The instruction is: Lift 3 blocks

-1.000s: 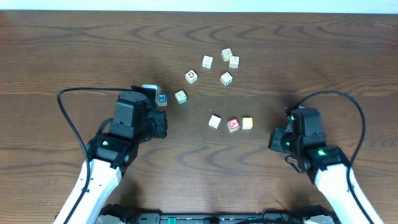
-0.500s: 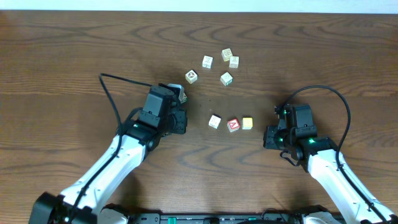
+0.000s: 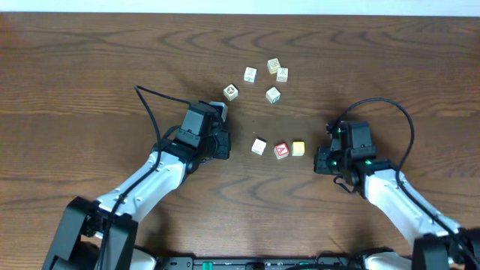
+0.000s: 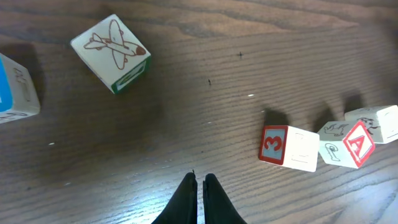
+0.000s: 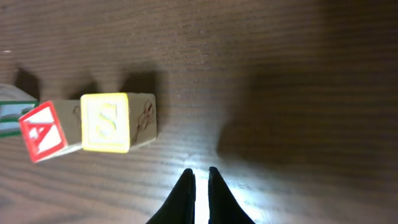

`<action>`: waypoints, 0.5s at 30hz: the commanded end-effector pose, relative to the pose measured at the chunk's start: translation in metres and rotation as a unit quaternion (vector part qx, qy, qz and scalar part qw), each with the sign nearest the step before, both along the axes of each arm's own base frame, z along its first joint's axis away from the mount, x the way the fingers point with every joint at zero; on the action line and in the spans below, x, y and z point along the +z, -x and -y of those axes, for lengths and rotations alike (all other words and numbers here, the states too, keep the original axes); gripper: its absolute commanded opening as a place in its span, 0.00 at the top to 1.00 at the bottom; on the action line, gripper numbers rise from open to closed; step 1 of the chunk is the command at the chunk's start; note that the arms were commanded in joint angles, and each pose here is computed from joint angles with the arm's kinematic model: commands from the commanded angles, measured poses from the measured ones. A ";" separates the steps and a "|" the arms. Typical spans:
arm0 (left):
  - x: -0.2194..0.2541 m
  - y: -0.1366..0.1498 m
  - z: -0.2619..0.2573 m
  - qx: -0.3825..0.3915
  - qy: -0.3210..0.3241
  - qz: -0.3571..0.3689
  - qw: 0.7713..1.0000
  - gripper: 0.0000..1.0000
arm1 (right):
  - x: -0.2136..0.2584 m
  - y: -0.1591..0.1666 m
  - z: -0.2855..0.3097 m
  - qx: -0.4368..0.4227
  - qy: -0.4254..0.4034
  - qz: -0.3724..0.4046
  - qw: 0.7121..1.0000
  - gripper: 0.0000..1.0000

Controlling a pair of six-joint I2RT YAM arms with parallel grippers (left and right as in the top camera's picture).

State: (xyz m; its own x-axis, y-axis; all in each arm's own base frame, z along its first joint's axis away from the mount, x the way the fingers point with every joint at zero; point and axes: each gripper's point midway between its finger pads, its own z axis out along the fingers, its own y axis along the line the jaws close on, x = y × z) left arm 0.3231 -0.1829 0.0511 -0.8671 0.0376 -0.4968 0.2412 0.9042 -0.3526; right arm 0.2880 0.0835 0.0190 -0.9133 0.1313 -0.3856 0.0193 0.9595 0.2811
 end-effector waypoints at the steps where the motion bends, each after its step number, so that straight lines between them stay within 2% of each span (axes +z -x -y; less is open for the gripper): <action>1: -0.003 0.003 0.005 -0.007 0.011 -0.006 1.000 0.93 | -0.006 -0.003 -0.008 0.006 -0.025 -0.006 1.000 0.94; 9: 0.001 -0.004 0.014 -0.015 0.033 0.008 0.999 0.93 | -0.019 -0.008 -0.013 0.012 -0.038 -0.011 0.999 0.93; 15: -0.008 -0.003 0.014 -0.013 0.030 -0.003 0.999 0.93 | -0.011 -0.014 -0.030 0.056 -0.072 0.013 0.996 0.92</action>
